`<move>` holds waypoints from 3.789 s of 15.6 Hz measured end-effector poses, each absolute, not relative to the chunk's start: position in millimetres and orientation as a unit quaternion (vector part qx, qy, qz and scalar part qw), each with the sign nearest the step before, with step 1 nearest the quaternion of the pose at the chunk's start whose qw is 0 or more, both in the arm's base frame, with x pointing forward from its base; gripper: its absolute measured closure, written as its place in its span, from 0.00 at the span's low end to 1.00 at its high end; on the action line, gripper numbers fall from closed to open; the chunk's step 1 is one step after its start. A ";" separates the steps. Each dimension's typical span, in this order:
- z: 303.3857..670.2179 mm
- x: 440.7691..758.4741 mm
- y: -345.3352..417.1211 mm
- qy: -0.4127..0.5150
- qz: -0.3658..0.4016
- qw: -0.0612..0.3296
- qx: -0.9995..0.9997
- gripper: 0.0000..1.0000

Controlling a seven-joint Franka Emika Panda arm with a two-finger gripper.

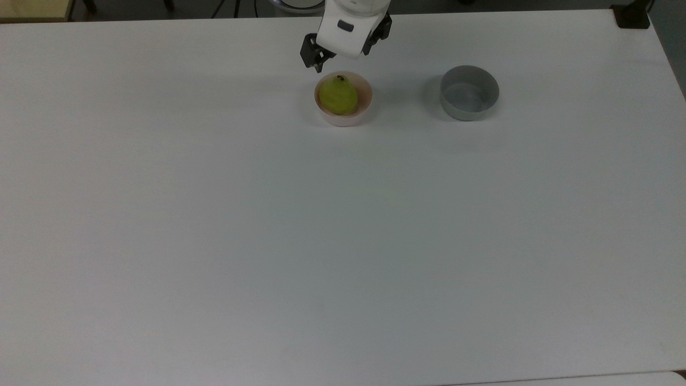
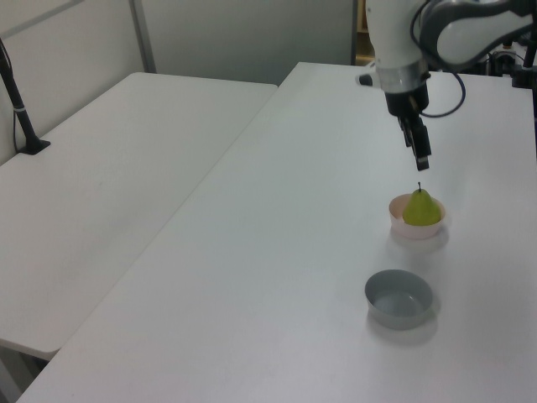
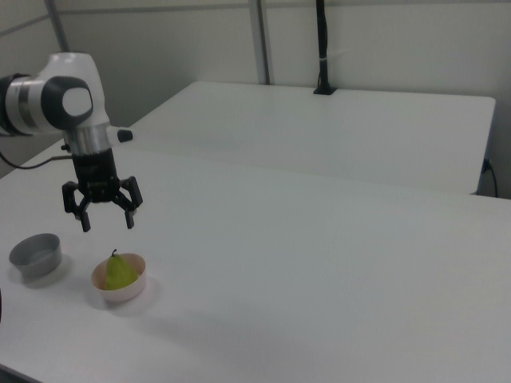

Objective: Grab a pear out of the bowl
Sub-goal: 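Move the open gripper over the green pear in the pink bowl, then lower the gripper around the pear and close the fingers on it, then lift the pear up out of the pink bowl, then lower the held pear onto the table beside the pink bowl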

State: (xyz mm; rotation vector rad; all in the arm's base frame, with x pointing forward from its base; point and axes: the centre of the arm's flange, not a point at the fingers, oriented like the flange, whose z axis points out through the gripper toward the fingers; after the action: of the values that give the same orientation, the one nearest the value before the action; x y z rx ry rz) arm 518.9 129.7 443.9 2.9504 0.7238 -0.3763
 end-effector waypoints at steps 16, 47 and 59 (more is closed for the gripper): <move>330.1 505.5 145.3 0.287 -0.162 0.085 0.940 0.09; 473.5 524.4 125.5 0.267 -0.106 0.070 0.955 0.37; 486.2 602.3 -2.7 0.139 -0.079 0.053 0.986 0.37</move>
State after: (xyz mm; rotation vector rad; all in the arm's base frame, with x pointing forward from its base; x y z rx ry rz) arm 602.3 -2.7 486.2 2.9971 0.4230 -0.2398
